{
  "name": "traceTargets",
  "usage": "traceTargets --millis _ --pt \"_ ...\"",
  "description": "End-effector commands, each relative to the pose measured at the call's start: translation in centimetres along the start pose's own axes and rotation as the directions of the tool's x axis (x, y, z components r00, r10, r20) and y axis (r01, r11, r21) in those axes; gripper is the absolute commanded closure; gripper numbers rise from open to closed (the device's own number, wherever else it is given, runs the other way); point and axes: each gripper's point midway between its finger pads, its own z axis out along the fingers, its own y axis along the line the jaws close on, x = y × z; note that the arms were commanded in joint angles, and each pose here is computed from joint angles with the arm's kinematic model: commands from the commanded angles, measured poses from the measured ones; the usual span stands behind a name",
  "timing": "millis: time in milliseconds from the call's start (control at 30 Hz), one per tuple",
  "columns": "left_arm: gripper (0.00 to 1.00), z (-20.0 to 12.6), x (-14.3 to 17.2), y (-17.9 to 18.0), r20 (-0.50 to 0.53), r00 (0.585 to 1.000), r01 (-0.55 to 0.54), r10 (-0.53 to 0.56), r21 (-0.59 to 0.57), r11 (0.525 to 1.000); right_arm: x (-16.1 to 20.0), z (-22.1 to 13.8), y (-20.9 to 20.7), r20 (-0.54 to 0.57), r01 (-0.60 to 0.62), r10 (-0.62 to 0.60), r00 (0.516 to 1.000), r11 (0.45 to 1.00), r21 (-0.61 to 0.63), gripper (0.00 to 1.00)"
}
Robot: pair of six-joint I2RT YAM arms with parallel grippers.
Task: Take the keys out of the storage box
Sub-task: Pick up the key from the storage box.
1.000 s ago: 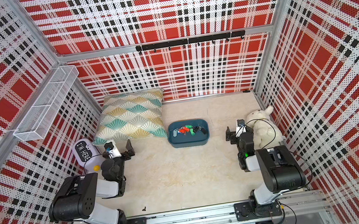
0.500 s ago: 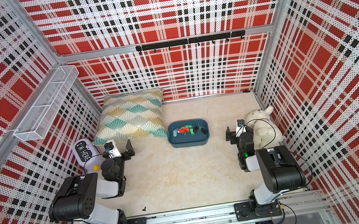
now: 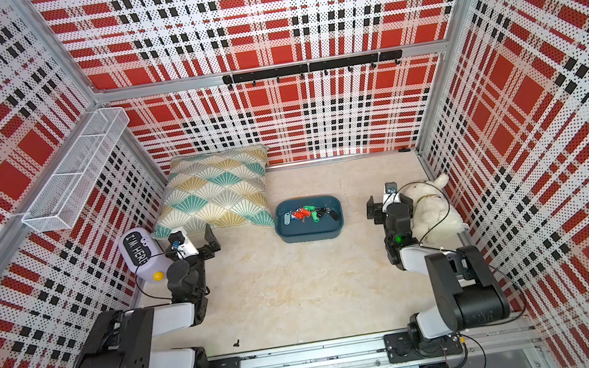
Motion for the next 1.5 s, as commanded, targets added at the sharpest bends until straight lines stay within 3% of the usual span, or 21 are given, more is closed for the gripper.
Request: traceTargets --millis 0,33,100,200,300,367,400,533,600,733,833,933,1267,1467 --pt "0.01 0.8 -1.6 1.2 -0.040 0.988 0.145 -0.152 -0.132 0.981 -1.6 -1.8 -3.7 0.005 -0.341 0.349 0.937 0.912 0.226 0.00" --pt "0.01 1.0 -2.1 0.7 -0.059 0.972 0.221 -0.229 -0.112 0.969 -1.2 -1.9 -4.5 -0.022 -0.412 0.434 0.901 0.869 0.274 0.00" --pt "0.01 1.2 -3.0 -0.7 -0.094 0.948 0.304 -0.304 -0.010 0.953 -2.0 -0.7 -1.2 -0.150 -0.350 0.356 0.923 0.935 0.062 0.00" --pt "0.01 1.4 -3.9 -1.9 -0.121 0.911 0.407 -0.395 0.106 0.907 -3.4 -1.2 4.2 -0.225 -0.278 0.236 0.945 0.944 -0.176 0.00" --pt "0.01 1.8 -4.6 -4.0 -0.149 0.916 0.396 -0.373 0.181 0.900 -6.4 -2.2 9.6 -0.208 -0.239 0.179 0.962 0.918 -0.316 0.00" --pt "0.01 1.9 -4.7 -4.8 -0.155 0.923 0.376 -0.352 0.169 0.911 -4.2 -3.4 13.2 -0.303 -0.150 0.016 0.953 0.893 -0.424 0.00" --pt "0.01 1.8 -4.9 -5.3 -0.153 0.930 0.359 -0.335 0.167 0.918 -3.6 -4.1 15.6 -0.327 -0.145 -0.033 0.944 0.852 -0.503 0.00" --pt "0.01 1.5 -5.5 -6.3 -0.137 0.950 0.302 -0.282 0.159 0.940 -0.7 -5.4 22.1 -0.380 -0.111 -0.174 0.908 0.777 -0.620 0.00" --pt "0.01 1.3 -5.6 -6.2 -0.133 0.951 0.297 -0.278 0.156 0.942 1.0 -5.1 24.3 -0.416 -0.123 -0.220 0.883 0.745 -0.655 0.00" --pt "0.01 1.1 -5.7 -6.3 -0.124 0.959 0.270 -0.253 0.153 0.951 2.9 -3.8 25.8 -0.453 -0.138 -0.250 0.856 0.735 -0.664 0.00" --pt "0.01 1.0 -5.6 -6.4 -0.127 0.965 0.249 -0.231 0.152 0.957 4.5 -2.4 26.1 -0.479 -0.125 -0.268 0.836 0.757 -0.642 0.02" --pt "0.01 1.1 -5.1 -6.3 -0.135 0.968 0.230 -0.211 0.147 0.962 6.3 -1.3 26.5 -0.513 -0.134 -0.286 0.809 0.761 -0.634 0.13" --pt "0.01 1.4 -4.4 -6.4 -0.152 0.973 0.195 -0.172 0.148 0.970 9.2 2.7 26.7 -0.572 -0.131 -0.275 0.773 0.813 -0.567 0.31" --pt "0.01 1.5 -4.1 -6.7 -0.162 0.973 0.188 -0.162 0.157 0.970 10.8 4.1 27.2 -0.587 -0.110 -0.298 0.752 0.822 -0.558 0.32"
